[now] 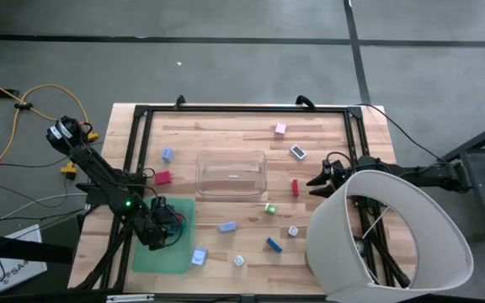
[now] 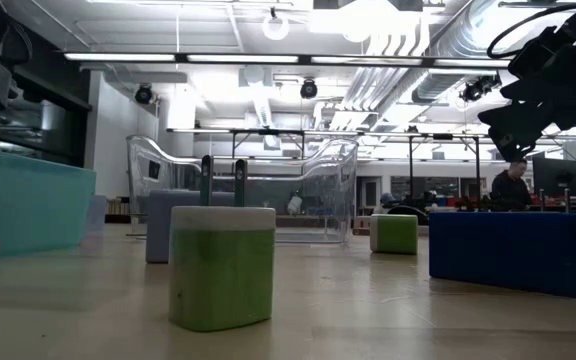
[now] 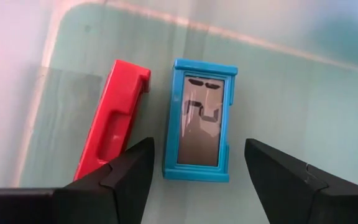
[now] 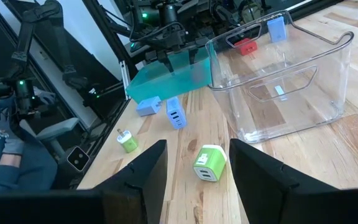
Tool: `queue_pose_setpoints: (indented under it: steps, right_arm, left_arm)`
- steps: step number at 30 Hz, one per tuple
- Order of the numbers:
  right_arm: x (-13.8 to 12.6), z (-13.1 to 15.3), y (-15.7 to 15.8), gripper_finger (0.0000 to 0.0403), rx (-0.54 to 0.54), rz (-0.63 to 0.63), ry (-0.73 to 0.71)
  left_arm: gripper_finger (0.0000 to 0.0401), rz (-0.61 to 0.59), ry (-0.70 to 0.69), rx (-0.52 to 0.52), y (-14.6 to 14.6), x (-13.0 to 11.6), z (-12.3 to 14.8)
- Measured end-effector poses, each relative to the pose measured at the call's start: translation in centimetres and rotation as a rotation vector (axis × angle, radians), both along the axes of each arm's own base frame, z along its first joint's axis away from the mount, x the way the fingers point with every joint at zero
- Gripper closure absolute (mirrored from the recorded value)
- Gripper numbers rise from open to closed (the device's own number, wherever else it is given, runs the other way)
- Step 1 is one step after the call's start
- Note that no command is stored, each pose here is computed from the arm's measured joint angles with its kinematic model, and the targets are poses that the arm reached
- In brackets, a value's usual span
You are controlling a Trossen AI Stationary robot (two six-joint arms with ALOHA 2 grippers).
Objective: Pick & Place Office items
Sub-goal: Put the light blue digital clock into the green bin
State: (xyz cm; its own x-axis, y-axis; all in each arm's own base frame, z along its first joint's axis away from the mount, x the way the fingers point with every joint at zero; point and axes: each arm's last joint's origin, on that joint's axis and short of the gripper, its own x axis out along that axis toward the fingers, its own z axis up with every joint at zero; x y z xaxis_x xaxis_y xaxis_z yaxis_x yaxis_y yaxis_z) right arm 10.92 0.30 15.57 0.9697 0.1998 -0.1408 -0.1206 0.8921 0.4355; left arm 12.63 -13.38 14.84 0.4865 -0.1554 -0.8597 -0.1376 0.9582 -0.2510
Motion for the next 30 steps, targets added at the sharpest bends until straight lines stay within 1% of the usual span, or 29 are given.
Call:
queue_pose_setpoints:
  steps: [5, 13, 23, 27, 30]
  right_arm:
    - [0.0, 0.0, 0.0, 0.0241, 0.000, 0.000, 0.000]
    - [0.0, 0.0, 0.0, 0.0241, 0.000, 0.000, 0.000]
    - [0.0, 0.0, 0.0, 0.0241, 0.000, 0.000, 0.000]
    - [0.0, 0.0, 0.0, 0.0241, 0.000, 0.000, 0.000]
    - [0.0, 0.0, 0.0, 0.0241, 0.000, 0.000, 0.000]
  left_arm:
    - [0.0157, -0.001, -0.016, -0.018, 0.1, -0.1, 0.4]
    - [0.0157, -0.032, -0.099, -0.061, 0.8, -0.2, 2.1]
    - [0.0157, -0.049, -0.191, -0.075, 2.2, -0.1, 3.7]
    - [0.0157, -0.037, -0.220, -0.092, 2.6, -0.1, 4.3]
    - [0.0157, -0.034, -0.249, -0.079, 3.0, -0.1, 4.6]
